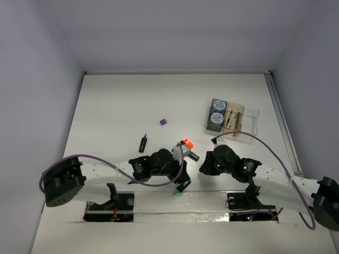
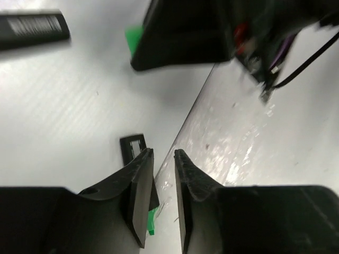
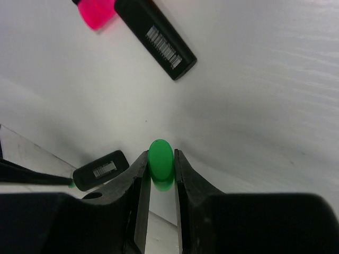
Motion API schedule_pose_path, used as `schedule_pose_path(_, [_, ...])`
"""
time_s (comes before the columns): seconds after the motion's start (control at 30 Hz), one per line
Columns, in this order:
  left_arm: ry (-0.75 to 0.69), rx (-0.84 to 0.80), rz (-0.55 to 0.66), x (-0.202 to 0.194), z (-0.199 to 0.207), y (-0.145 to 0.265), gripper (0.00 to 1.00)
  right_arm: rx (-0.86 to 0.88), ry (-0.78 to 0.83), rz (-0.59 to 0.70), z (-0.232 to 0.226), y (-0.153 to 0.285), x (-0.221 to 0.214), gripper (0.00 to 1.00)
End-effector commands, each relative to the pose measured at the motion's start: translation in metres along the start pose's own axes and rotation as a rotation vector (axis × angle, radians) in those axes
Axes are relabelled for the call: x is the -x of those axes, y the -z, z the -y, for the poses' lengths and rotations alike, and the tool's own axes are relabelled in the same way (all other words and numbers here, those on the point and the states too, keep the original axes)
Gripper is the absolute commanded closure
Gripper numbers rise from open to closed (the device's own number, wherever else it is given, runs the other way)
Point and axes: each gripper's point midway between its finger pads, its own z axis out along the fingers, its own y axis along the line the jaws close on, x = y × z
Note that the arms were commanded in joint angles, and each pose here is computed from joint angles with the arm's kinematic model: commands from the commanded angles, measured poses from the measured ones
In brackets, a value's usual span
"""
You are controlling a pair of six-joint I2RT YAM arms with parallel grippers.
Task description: Sort the stationery into containers
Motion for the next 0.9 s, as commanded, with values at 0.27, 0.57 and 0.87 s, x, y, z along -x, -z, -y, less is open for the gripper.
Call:
schedule_pose_path(0.27, [-0.086,0.219,-0.126,-0.026,-0.019,-0.026,0.57,-0.038,-0.013,0.171,-0.003,0.03,0.041,1.0])
schedule_pose_path(0.57, [-0.089,0.32,-0.16,-0.035,-0.04,-0.032,0.66,0.005,0.002,0.186,-0.011,0.03,0.045,1.0])
schedule_pose_path(0.87, [0.136,0.658,-0.07,-0.024,-0.113,-0.012,0.88,0.036,0.022,0.198,-0.019,0.029,0.05,1.0])
